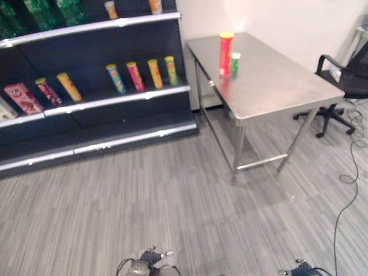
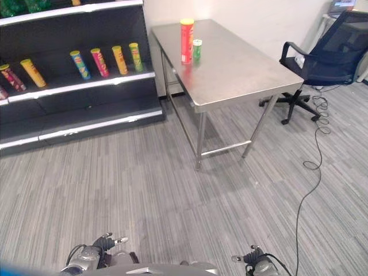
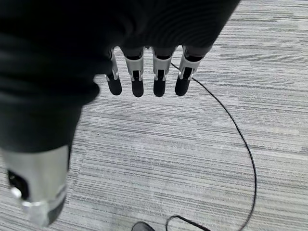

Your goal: Put the goods on the table back onto the shelves and tidy them up.

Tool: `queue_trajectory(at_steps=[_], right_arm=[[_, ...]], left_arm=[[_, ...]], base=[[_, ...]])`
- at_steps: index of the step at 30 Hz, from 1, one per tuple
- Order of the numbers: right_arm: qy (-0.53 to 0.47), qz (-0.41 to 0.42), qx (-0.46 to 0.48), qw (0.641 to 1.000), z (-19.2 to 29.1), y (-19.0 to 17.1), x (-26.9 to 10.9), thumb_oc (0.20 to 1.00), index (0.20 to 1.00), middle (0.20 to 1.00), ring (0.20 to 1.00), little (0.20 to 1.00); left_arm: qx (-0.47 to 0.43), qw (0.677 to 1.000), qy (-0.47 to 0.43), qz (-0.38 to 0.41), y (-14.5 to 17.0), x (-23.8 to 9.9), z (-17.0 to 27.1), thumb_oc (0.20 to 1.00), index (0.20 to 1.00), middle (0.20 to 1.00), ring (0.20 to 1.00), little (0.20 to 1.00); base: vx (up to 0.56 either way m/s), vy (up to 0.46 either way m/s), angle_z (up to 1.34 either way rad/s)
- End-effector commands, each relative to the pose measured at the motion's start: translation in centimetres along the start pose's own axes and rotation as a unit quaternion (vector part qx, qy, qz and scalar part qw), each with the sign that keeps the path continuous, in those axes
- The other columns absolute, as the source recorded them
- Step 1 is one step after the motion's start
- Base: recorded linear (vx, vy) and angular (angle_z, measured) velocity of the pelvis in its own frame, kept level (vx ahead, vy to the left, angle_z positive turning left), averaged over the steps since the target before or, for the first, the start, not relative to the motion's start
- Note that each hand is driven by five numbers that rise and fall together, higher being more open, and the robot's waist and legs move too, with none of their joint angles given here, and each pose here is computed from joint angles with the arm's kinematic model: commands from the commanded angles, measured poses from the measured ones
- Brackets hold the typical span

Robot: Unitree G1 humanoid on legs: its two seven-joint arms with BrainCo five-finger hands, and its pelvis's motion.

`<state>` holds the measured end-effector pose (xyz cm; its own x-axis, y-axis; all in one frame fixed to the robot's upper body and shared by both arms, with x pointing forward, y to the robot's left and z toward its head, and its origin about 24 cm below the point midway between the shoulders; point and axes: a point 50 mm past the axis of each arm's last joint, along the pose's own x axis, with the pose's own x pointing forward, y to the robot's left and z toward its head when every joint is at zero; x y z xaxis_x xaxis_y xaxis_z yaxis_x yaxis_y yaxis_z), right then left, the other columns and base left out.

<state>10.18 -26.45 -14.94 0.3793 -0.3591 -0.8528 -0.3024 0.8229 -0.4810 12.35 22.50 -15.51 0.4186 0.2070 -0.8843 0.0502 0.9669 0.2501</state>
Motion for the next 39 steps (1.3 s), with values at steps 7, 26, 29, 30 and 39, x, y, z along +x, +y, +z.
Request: queue_trajectory(at_steps=[7, 26, 29, 30, 39], right_arm=[[-0.024, -0.036, -0.038, 0.998, 1.0, -2.4, 0.3, 1.000, 1.000, 1.000, 1.000, 1.000], [0.009, -0.004, 0.022, 1.000, 0.2, -0.6, 0.2, 1.000, 1.000, 1.000, 1.000, 1.000], [0.019, -0.005, 0.027, 0.999, -0.1, -0.7, 0.2, 1.000, 1.000, 1.000, 1.000, 1.000], [0.019, -0.005, 0.027, 0.999, 0.0, -0.7, 0.2, 1.000, 1.000, 1.000, 1.000, 1.000], [0.047, -0.010, 0.012, 0.999, -2.0, -1.1, 0.0, 1.000, 1.000, 1.000, 1.000, 1.000]], left_arm=[[-0.005, 0.999, 0.039, 0.006, -0.2, -0.5, -3.0, 1.000, 1.000, 1.000, 1.000, 1.000], [0.093, 0.995, 0.014, 0.020, 1.5, -0.1, -0.9, 1.000, 1.000, 1.000, 1.000, 1.000], [0.098, 0.995, 0.005, 0.019, 1.4, 0.0, -0.3, 1.000, 1.000, 1.000, 1.000, 1.000], [0.098, 0.995, 0.005, 0.019, 1.4, 0.0, -0.3, 1.000, 1.000, 1.000, 1.000, 1.000], [0.111, 0.994, -0.008, -0.001, 0.0, 0.1, 0.5, 1.000, 1.000, 1.000, 1.000, 1.000]], base=[[0.36, 0.097, -0.39], [0.29, 0.177, -0.12], [0.23, -0.082, -0.12], [0.23, -0.069, -0.16], [0.29, -0.136, 0.30]])
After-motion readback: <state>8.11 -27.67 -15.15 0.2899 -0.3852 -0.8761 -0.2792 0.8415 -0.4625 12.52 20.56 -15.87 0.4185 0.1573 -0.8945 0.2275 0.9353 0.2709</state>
